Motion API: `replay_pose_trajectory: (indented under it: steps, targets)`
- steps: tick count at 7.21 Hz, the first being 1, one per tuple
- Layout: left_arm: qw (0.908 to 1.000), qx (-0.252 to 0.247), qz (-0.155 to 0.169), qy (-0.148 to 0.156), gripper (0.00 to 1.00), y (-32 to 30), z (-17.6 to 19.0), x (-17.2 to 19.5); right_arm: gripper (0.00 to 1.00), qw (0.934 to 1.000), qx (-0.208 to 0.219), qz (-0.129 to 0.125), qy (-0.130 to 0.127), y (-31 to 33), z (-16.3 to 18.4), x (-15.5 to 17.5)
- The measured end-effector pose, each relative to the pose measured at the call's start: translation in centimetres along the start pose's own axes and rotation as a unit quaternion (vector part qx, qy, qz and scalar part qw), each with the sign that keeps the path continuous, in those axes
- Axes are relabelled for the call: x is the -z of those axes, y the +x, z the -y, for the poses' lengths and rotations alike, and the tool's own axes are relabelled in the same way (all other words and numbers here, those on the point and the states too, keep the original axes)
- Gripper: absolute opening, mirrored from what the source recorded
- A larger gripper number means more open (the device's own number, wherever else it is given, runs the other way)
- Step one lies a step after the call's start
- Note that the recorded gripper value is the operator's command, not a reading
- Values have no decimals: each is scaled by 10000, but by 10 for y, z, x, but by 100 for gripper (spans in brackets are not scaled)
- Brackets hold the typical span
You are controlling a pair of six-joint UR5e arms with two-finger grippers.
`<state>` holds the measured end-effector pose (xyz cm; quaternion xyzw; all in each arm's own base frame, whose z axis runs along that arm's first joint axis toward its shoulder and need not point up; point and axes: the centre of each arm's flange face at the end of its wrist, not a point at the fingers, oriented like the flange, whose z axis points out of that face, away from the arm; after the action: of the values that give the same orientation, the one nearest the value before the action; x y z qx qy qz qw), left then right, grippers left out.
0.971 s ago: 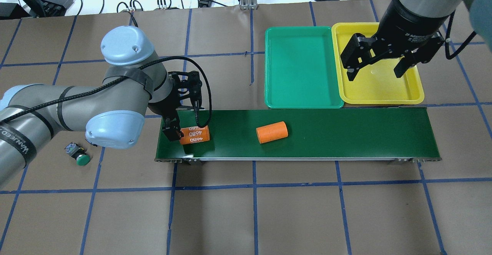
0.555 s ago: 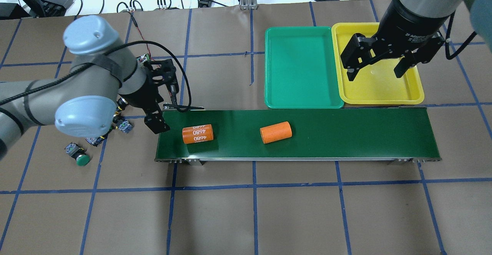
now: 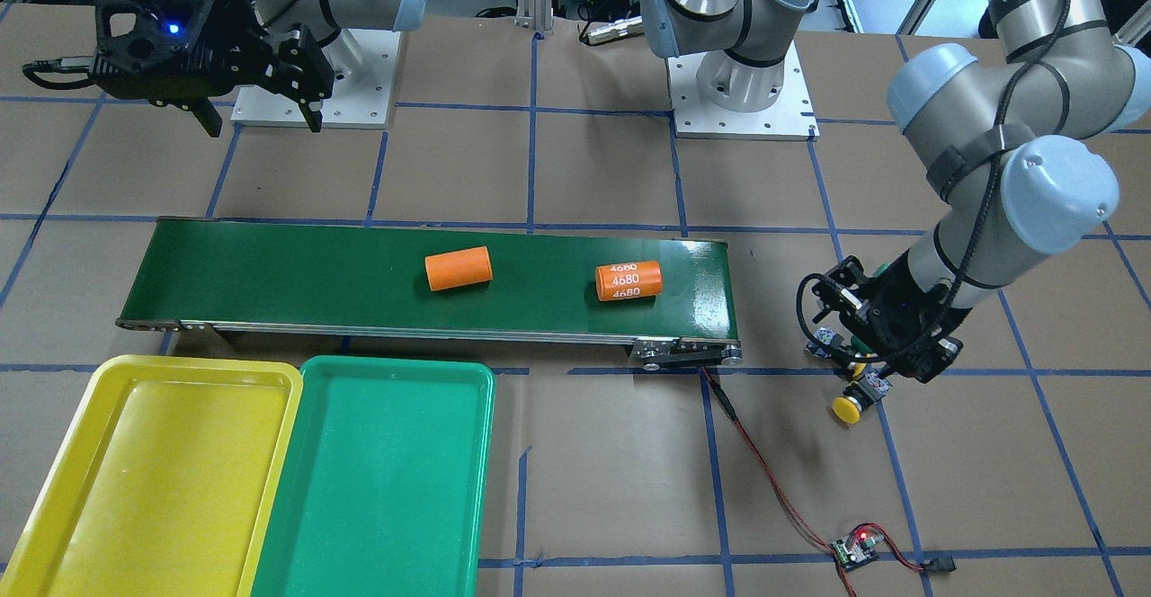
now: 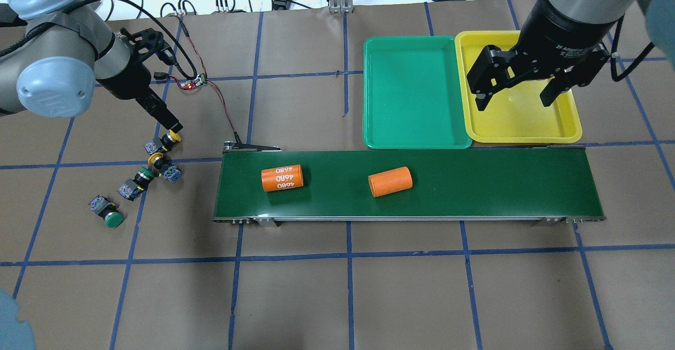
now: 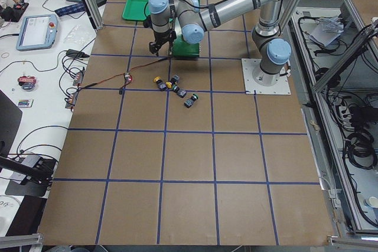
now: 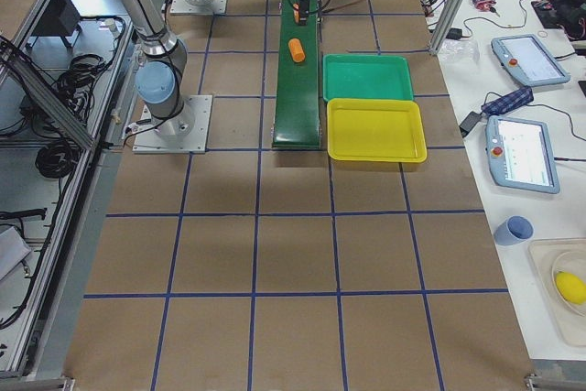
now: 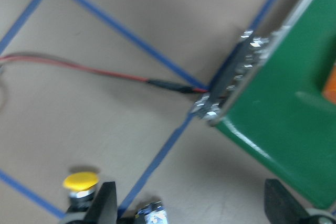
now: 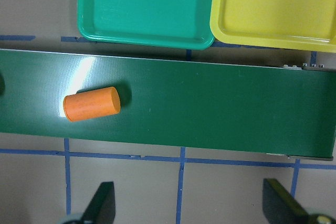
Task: Sort buttons by color to trays
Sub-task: 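Grasp a yellow-capped button from the pile with the left gripper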
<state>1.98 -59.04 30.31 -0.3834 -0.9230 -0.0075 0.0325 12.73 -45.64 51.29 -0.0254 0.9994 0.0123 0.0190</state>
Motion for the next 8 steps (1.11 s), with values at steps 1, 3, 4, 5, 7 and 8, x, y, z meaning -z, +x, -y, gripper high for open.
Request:
replay_pose_trajectory:
  steps: [1, 3, 4, 5, 7, 8]
  targets:
    - [9996, 175, -82, -207, 100, -25, -12, -23, 100, 10000, -1, 1, 0, 0, 0, 0]
    - [9970, 562, -360, -383, 100, -61, -35, -69, 100, 10000, -2, 1, -1, 0, 0, 0]
    - [9952, 792, -403, -404, 100, -70, -37, -86, 100, 10000, -2, 1, -2, 0, 0, 0]
    - [9934, 976, -425, -416, 100, -74, -36, -98, 100, 10000, -5, 1, -1, 0, 0, 0]
    - [9922, 1106, -395, -409, 87, -80, -32, -111, 100, 10000, -5, 1, 2, 0, -1, 1]
    - [9922, 1126, -356, -393, 45, -83, -31, -116, 100, 10000, -4, 1, 3, 0, -1, 1]
